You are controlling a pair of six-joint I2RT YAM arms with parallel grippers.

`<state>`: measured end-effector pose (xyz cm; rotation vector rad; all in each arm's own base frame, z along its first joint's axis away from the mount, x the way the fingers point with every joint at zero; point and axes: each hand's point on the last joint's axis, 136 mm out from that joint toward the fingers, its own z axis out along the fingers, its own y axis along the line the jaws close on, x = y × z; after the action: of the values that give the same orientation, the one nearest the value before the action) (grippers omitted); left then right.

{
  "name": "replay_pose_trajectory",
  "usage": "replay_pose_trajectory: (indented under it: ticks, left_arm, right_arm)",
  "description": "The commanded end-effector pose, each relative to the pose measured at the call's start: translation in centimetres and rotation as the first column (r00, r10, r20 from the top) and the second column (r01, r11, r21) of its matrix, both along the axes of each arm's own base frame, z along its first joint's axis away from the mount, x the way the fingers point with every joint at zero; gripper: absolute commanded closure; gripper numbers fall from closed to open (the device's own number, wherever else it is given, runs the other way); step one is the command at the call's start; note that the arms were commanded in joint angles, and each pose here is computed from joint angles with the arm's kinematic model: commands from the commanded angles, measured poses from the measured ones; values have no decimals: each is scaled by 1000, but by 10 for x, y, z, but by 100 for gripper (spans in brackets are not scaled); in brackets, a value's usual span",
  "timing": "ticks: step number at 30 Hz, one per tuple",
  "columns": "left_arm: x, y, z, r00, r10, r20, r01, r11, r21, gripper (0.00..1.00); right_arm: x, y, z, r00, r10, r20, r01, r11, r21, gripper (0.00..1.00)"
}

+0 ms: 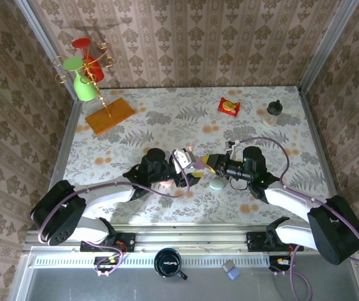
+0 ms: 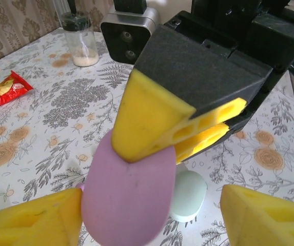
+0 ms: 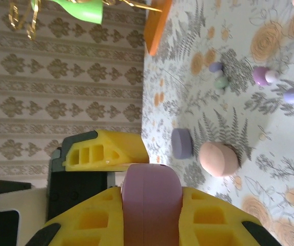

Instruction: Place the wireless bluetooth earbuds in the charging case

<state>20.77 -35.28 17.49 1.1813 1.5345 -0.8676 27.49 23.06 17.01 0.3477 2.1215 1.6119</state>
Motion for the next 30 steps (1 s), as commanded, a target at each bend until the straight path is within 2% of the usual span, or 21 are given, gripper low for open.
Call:
replay_pose_trajectory:
  ticks: [1,5,8,13,15,18,22,30]
  left_arm:
    - [-2,-1,19,998,-7,67,11,998,-65,19]
    - [7,5,23,993,56,103,-47,995,-84,0]
    - [19,11,25,983,134,127,-122,987,-102,0]
    - [26,12,27,975,137,176,-118,987,-111,0]
    - [32,15,32,972,164,171,-138,978,-153,0]
    - [45,26,43,968,216,128,-178,951,-254,9]
    - [44,29,54,980,161,119,-113,936,-333,11]
    - [41,17,62,988,88,131,-36,932,-361,8]
  right_arm:
    - [4,-2,18,1000,-4,29,2,997,73,91]
    - [8,-10,19,999,-27,26,25,995,94,91]
    - [10,-15,22,999,-41,30,38,994,101,91]
    - [13,-20,36,997,-48,63,38,989,145,90]
    - [15,-24,41,996,-61,69,49,985,168,90]
    - [16,-26,47,995,-65,72,50,980,194,90]
    - [16,-25,56,995,-56,78,36,970,240,89]
    - [20,-21,67,995,-47,85,21,958,286,88]
